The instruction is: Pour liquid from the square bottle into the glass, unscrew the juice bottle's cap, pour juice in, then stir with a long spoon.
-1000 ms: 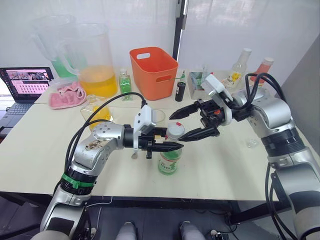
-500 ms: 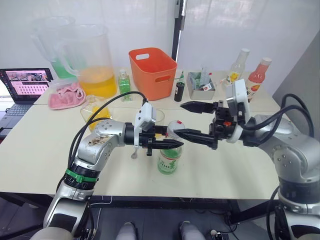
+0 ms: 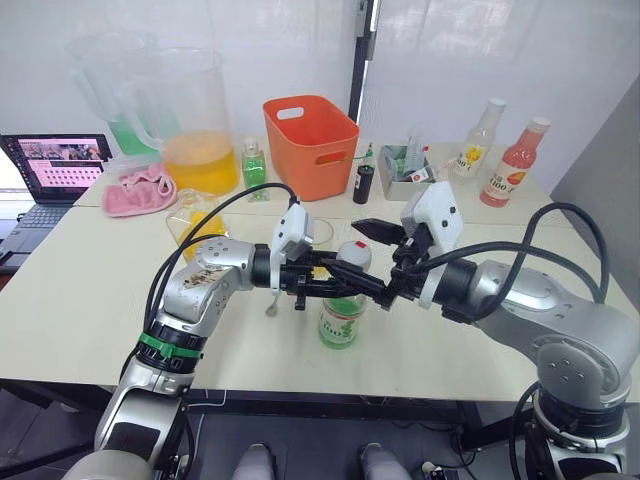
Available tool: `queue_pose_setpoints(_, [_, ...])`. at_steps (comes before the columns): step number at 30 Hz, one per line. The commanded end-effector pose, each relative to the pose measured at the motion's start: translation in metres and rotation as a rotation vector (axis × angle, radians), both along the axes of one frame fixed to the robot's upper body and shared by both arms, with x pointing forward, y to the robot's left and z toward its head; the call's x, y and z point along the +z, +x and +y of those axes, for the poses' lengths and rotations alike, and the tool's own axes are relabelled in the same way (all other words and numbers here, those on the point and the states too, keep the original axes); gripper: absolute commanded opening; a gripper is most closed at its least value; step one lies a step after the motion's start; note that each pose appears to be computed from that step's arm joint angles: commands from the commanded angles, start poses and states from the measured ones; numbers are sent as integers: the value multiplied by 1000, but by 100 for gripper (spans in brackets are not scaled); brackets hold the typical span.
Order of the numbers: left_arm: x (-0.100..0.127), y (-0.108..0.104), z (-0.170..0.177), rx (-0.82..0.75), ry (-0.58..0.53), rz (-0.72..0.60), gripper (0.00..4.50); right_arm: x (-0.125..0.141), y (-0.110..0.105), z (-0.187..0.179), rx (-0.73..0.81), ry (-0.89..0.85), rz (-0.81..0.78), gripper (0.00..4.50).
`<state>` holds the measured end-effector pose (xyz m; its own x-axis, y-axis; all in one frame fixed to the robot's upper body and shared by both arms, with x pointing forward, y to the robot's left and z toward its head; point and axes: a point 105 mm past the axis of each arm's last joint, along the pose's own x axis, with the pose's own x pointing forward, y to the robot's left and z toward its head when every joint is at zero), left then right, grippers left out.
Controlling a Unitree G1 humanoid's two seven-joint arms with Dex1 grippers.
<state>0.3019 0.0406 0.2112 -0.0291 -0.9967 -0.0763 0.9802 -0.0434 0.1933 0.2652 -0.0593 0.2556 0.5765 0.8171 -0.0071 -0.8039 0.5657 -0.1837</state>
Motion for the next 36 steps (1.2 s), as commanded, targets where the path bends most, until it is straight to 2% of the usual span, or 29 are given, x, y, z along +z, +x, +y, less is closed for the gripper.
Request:
queue_pose_setpoints(1, [-6,-4,-1,-40,37,13,146,8,-8,2,20,12,-35,268])
queue_pose_setpoints(4, [-6,-4,1,-32,38,10,146,7,-9,4,42,5,-27,173])
queue_pose_setpoints(10, [-7,-11,2,-37,44,10,146,6,-13,6,157,-49,-22,171])
queue_pose_setpoints(16, [-3,-8,11,24,41,-1,146,0,-18,9,400,-173,-29,171])
queue_pose_setpoints(21, [-5,-15,13,48,49,-1,146,-5,0,2,595,-239,-9,171])
queue_pose_setpoints(25, [-4,-15,16,67,56,-5,146,-1,4,-2,737,-296,-84,171])
queue_pose_setpoints(32, [-3,-14,16,81,55,-9,146,6,20,-6,815,-355,-120,171])
queue_pose_setpoints(34, [-2,-13,16,81,53,-8,146,8,23,-7,809,-358,-123,274])
queue_pose_setpoints(36, [-2,-13,15,81,50,-6,146,10,26,-8,796,-356,-127,338])
